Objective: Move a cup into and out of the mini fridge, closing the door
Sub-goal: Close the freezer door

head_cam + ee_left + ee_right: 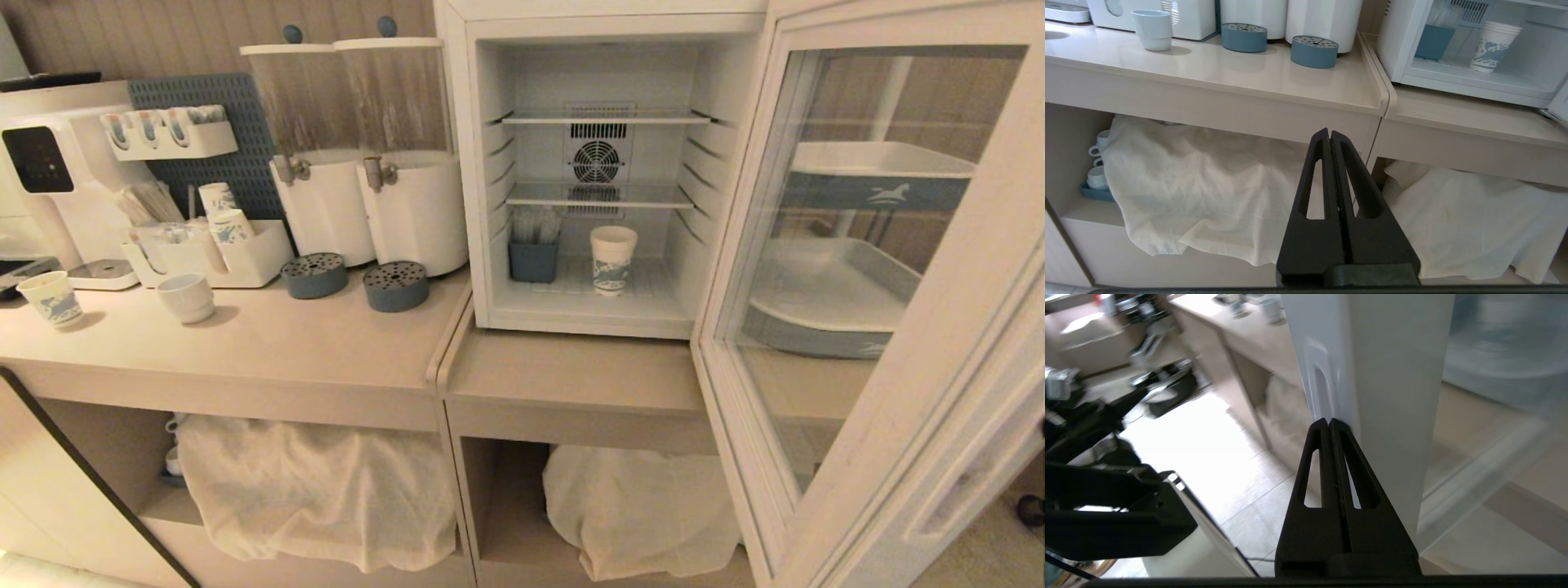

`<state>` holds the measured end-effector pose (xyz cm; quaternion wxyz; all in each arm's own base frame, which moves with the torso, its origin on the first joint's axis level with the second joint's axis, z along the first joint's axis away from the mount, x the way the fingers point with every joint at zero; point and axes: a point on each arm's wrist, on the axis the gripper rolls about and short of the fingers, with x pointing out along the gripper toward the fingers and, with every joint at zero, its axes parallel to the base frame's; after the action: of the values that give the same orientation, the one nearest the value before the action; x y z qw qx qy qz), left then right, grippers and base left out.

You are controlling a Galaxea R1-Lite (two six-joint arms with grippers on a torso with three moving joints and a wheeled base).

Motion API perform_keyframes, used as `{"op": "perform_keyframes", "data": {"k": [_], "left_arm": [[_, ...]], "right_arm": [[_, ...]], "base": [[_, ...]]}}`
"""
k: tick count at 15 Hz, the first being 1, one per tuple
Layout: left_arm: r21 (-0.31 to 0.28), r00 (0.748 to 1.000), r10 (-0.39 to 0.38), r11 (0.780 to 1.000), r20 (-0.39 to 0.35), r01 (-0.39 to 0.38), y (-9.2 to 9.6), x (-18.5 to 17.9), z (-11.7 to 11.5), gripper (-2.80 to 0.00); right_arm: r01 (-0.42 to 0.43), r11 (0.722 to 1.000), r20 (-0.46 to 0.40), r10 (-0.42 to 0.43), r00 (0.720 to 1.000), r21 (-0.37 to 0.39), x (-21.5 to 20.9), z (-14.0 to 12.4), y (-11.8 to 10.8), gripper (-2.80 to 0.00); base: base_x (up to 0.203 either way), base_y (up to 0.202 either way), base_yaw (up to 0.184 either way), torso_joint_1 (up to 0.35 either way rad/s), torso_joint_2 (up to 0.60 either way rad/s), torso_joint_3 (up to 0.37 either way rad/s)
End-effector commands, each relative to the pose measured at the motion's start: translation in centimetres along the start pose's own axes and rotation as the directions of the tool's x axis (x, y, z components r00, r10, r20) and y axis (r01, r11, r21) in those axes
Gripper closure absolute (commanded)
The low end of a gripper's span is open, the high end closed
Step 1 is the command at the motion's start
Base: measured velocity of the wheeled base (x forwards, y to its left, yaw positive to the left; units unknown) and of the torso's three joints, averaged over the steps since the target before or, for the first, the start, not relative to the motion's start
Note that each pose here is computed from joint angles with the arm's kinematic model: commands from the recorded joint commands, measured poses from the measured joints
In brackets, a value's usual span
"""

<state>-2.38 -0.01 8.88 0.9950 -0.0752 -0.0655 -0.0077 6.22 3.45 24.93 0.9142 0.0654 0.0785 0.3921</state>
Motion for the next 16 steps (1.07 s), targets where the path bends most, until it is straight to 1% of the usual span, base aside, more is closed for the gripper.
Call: {"op": "perform_keyframes", "data": {"k": [1,4,5,6,9,10,11,12,14,15,16], "left_arm": [[-0.002,0.999,0.006,1.000,-0.035,-0.006,0.2,0.2,-1.1,0.00],[-0.001,0.999,0.004,1.000,-0.035,-0.004,0.2,0.2,-1.1,0.00],[-0.001,0.999,0.004,1.000,-0.036,-0.004,0.2,0.2,-1.1,0.00],[-0.001,0.999,0.005,1.000,-0.037,-0.005,0.2,0.2,-1.1,0.00],[-0.001,0.999,0.004,1.000,-0.037,-0.004,0.2,0.2,-1.1,0.00],[-0.001,0.999,0.004,1.000,-0.038,-0.004,0.2,0.2,-1.1,0.00],[-0.001,0.999,0.005,1.000,-0.035,-0.005,0.2,0.2,-1.1,0.00],[-0.002,0.999,0.004,1.000,-0.036,-0.004,0.2,0.2,-1.1,0.00],[-0.001,0.999,0.006,1.000,-0.036,-0.006,0.2,0.2,-1.1,0.00],[-0.002,0.999,0.004,1.000,-0.036,-0.004,0.2,0.2,-1.1,0.00],[-0.002,0.999,0.005,1.000,-0.036,-0.005,0.2,0.2,-1.1,0.00]], "right_arm": [[0.014,0.999,-0.053,-0.012,0.999,0.040,1.5,-0.6,-1.4,0.00],[0.022,0.998,-0.018,-0.020,1.000,0.065,1.0,-0.3,-3.4,0.00],[0.009,0.997,-0.016,-0.008,1.000,0.081,1.0,-0.1,-4.3,0.00],[-0.019,0.994,-0.025,0.022,0.999,0.104,1.3,0.1,-5.3,0.00],[-0.037,0.985,-0.068,0.050,0.996,0.171,4.1,0.9,-8.9,0.00],[-0.037,0.983,-0.081,0.052,0.995,0.182,5.4,1.2,-10.0,0.00],[-0.035,0.983,-0.087,0.051,0.995,0.179,6.6,1.5,-10.6,0.00],[-0.038,0.986,-0.087,0.053,0.995,0.164,7.6,1.9,-10.8,0.00],[-0.094,0.985,-0.089,0.107,0.990,0.142,9.8,2.0,-10.8,0.00],[-0.108,0.986,-0.093,0.121,0.988,0.130,11.0,2.0,-10.4,0.00],[-0.096,0.988,-0.101,0.108,0.989,0.120,12.2,2.0,-9.9,0.00]], "base": [[0.000,0.000,0.000,0.000,0.00,0.000],[0.000,0.000,0.000,0.000,0.00,0.000],[0.000,0.000,0.000,0.000,0.00,0.000],[0.000,0.000,0.000,0.000,0.00,0.000],[0.000,0.000,0.000,0.000,0.00,0.000],[0.000,0.000,0.000,0.000,0.00,0.000],[0.000,0.000,0.000,0.000,0.00,0.000],[0.000,0.000,0.000,0.000,0.00,0.000],[0.000,0.000,0.000,0.000,0.00,0.000],[0.000,0.000,0.000,0.000,0.00,0.000],[0.000,0.000,0.000,0.000,0.00,0.000]]}}
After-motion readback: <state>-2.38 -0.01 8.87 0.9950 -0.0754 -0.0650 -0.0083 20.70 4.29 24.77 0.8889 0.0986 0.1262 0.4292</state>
